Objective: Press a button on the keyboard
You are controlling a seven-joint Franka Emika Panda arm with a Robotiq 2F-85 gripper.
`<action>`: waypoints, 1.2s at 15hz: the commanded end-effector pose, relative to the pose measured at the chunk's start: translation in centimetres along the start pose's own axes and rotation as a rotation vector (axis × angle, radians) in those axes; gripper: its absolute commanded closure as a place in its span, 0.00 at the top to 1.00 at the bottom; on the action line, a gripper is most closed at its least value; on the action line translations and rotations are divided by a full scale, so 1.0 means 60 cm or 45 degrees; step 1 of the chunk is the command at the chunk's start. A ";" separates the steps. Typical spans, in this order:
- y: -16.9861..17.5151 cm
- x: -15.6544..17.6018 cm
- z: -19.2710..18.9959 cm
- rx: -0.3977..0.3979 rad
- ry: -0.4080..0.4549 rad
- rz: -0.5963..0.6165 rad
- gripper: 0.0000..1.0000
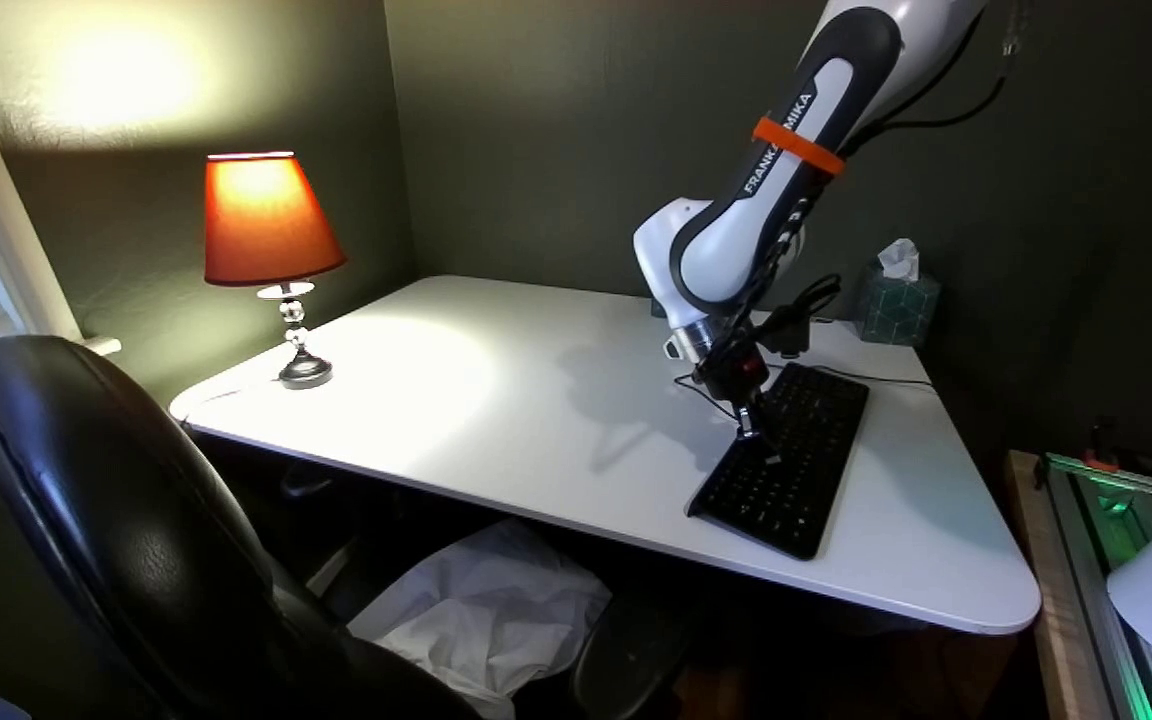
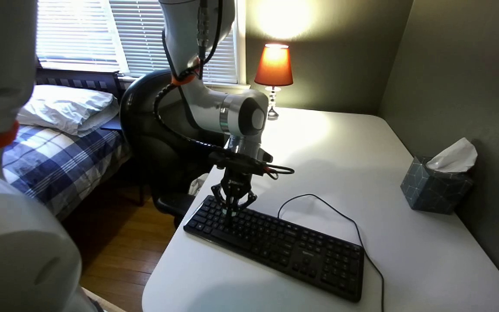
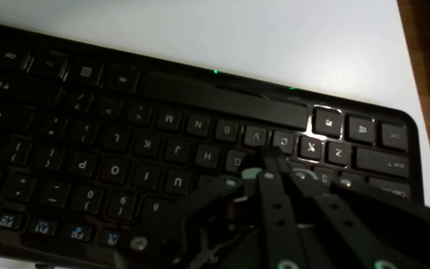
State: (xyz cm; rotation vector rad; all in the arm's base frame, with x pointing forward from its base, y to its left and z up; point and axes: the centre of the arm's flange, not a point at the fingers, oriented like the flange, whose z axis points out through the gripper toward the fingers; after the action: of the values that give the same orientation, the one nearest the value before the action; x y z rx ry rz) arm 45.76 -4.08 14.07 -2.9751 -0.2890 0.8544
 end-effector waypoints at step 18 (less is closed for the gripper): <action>-0.002 -0.015 -0.007 0.013 0.006 0.005 0.00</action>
State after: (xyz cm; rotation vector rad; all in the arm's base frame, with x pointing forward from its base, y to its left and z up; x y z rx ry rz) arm 46.04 -4.17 14.26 -2.9735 -0.2815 0.8530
